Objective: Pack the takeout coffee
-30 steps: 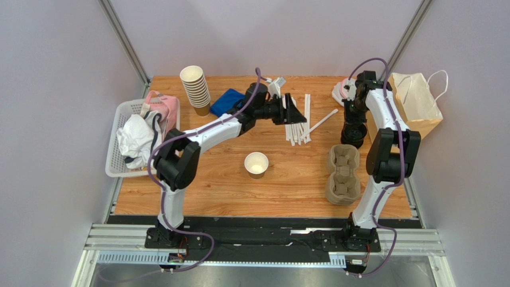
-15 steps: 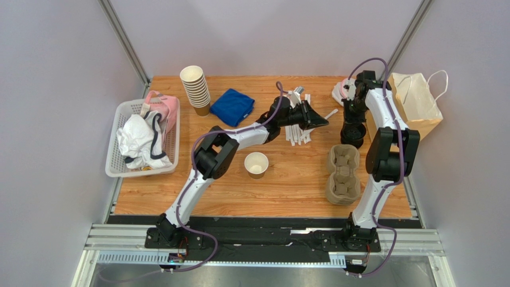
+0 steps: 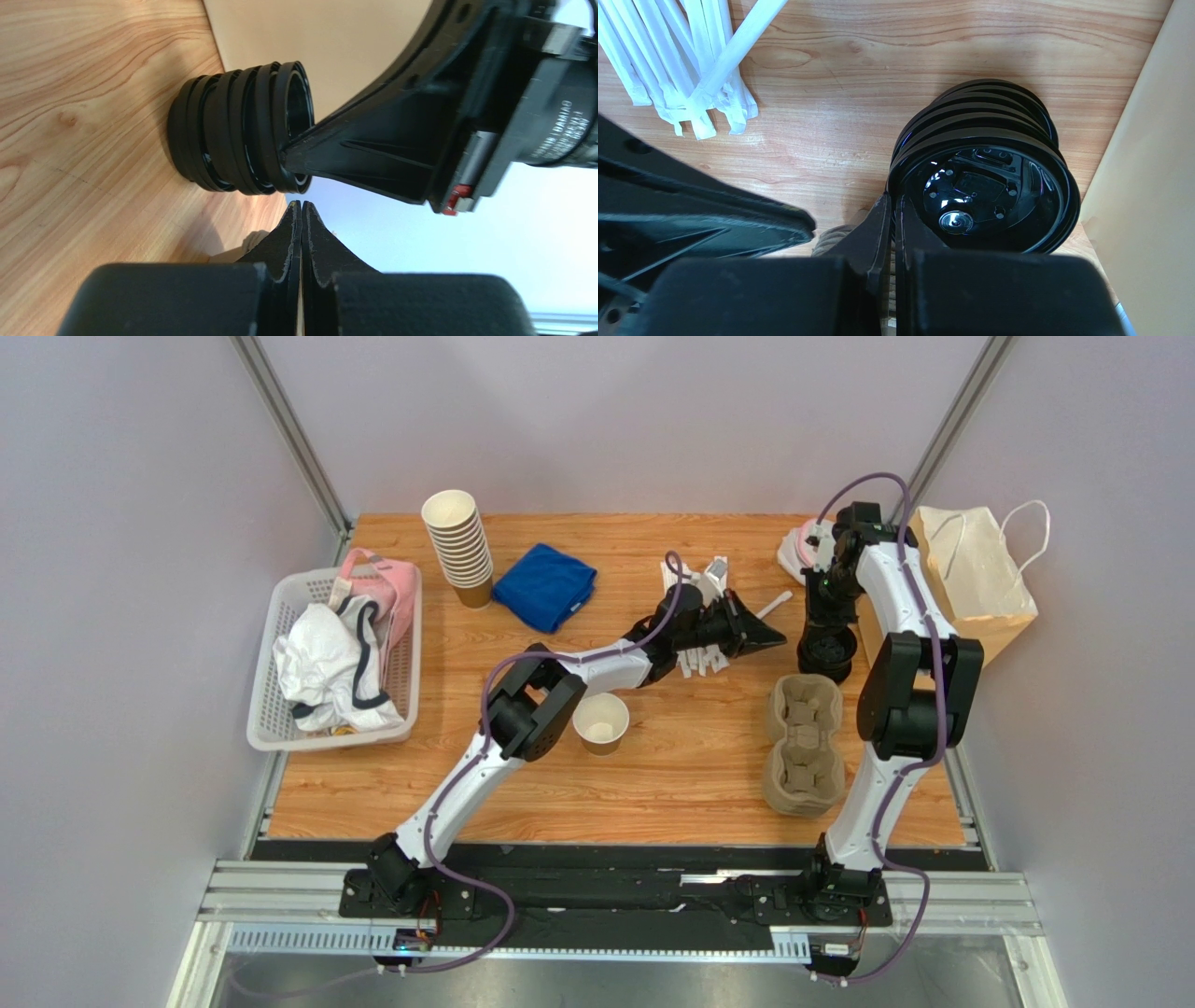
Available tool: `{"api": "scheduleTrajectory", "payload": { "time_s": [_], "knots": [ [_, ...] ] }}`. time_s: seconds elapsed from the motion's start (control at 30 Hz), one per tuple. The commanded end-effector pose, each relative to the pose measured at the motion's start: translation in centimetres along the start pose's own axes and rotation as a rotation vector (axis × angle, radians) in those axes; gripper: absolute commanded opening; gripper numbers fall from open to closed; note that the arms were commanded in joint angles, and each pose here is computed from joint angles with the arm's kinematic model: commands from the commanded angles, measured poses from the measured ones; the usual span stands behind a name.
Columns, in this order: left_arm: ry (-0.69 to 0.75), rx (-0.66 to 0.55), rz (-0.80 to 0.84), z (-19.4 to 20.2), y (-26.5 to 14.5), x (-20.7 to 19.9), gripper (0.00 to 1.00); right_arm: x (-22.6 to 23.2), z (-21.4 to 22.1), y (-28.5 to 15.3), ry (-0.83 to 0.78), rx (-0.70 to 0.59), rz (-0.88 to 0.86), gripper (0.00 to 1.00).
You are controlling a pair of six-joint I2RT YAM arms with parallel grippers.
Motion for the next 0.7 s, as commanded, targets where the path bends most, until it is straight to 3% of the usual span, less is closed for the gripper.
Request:
{"api": "scheduleTrajectory", "payload": {
  "time_s": [0.0,0.67],
  "knots": [
    [0.034,-0.015,0.036,0.1,1.2,-1.6,0.00,0.1,-1.3,-0.9,0.012,-0.048,-0.011,0.00],
    [0.057,-0.012,0.005,1.3,2.9,-0.2,0.00,0.6,-1.0,-0.4,0.018,-0.030,-0.042,0.00]
  ]
}}
Point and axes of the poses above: each gripper's point midway between its finger pads, its own y axis out along the fingers, its own x axis along the line the jaws close on, z = x × y, the point moved 1 cm from there along -y, back along the fingers, and after that the axes turned 5 degrees about -y, right-handed, at the moved point
